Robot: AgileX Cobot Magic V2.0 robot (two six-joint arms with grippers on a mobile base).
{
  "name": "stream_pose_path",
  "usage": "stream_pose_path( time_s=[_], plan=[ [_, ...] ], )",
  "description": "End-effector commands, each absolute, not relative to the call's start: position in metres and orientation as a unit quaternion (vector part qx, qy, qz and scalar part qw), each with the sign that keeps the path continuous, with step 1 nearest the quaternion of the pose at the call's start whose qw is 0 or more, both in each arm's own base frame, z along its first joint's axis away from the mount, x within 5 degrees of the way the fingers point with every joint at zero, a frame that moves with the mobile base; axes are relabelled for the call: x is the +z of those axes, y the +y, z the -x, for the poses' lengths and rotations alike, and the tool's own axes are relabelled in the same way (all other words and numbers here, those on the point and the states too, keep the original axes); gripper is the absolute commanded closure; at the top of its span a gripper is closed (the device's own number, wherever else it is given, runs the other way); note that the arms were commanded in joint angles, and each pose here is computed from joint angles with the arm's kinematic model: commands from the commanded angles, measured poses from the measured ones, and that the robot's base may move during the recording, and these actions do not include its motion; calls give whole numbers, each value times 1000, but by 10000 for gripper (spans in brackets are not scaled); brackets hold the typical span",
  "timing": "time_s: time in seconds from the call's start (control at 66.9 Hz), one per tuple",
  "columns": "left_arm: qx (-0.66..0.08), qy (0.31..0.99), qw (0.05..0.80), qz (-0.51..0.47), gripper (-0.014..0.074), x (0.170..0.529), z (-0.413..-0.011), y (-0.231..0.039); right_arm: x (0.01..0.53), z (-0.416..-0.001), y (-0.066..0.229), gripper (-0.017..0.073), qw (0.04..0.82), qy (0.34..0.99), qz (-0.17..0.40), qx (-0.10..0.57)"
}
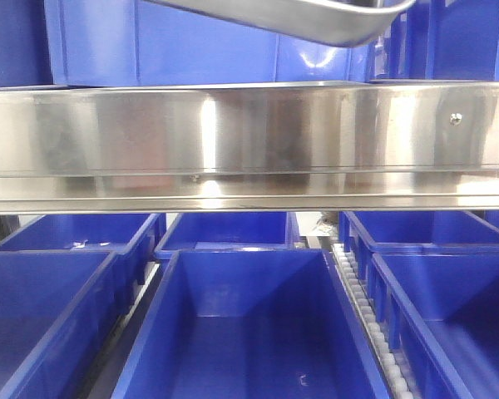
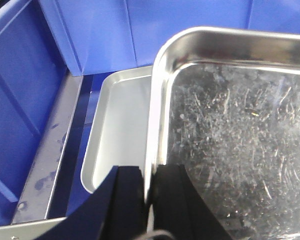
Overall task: Stack silver trays without gaps
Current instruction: 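Position the held tray above the silver tray on the shelf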
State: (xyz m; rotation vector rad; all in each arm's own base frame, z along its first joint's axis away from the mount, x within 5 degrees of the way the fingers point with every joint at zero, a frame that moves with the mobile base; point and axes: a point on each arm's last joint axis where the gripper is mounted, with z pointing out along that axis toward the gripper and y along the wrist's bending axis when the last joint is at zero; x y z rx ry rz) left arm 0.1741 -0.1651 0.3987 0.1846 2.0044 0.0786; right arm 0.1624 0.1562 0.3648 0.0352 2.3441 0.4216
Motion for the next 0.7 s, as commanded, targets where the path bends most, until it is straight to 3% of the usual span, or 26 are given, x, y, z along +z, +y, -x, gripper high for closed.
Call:
stream_pose_path(
  time_s=[0.0, 0.688],
  plan=[
    [-13, 835, 540, -103, 610, 400, -172, -178, 404, -162, 187, 574, 468, 804, 59, 362],
    [-13, 835, 540, -103, 610, 400, -172, -178, 404, -162, 187, 574, 468, 804, 59, 362]
  ],
)
